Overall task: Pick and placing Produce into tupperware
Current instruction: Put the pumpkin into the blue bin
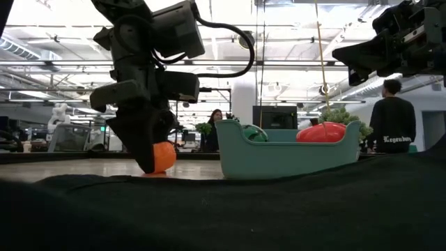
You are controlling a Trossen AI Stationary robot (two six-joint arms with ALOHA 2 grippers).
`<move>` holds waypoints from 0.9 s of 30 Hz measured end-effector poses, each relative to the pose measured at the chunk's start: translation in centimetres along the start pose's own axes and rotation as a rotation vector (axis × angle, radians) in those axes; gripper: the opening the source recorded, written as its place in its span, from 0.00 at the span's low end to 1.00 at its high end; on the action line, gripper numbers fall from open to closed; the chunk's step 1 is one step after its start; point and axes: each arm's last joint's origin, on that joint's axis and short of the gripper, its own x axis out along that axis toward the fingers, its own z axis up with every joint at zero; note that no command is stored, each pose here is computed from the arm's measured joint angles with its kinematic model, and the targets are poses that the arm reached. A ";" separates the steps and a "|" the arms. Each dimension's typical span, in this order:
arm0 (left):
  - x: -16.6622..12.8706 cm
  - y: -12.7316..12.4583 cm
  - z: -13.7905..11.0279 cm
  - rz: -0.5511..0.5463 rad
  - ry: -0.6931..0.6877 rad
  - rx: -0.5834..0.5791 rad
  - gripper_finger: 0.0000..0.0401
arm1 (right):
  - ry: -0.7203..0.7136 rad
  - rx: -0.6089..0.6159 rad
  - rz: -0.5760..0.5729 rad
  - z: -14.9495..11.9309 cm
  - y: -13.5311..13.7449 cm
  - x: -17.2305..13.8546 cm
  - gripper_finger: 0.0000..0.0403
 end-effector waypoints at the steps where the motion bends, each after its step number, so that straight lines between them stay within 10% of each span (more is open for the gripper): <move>1: 0.0 0.0 0.0 0.002 0.000 -0.001 0.67 | 0.000 0.000 0.000 0.0 0.0 0.0 0.00; 27: -6.0 0.7 0.3 -0.009 -0.129 0.020 0.60 | 0.005 0.000 -0.001 -0.1 0.0 0.0 0.00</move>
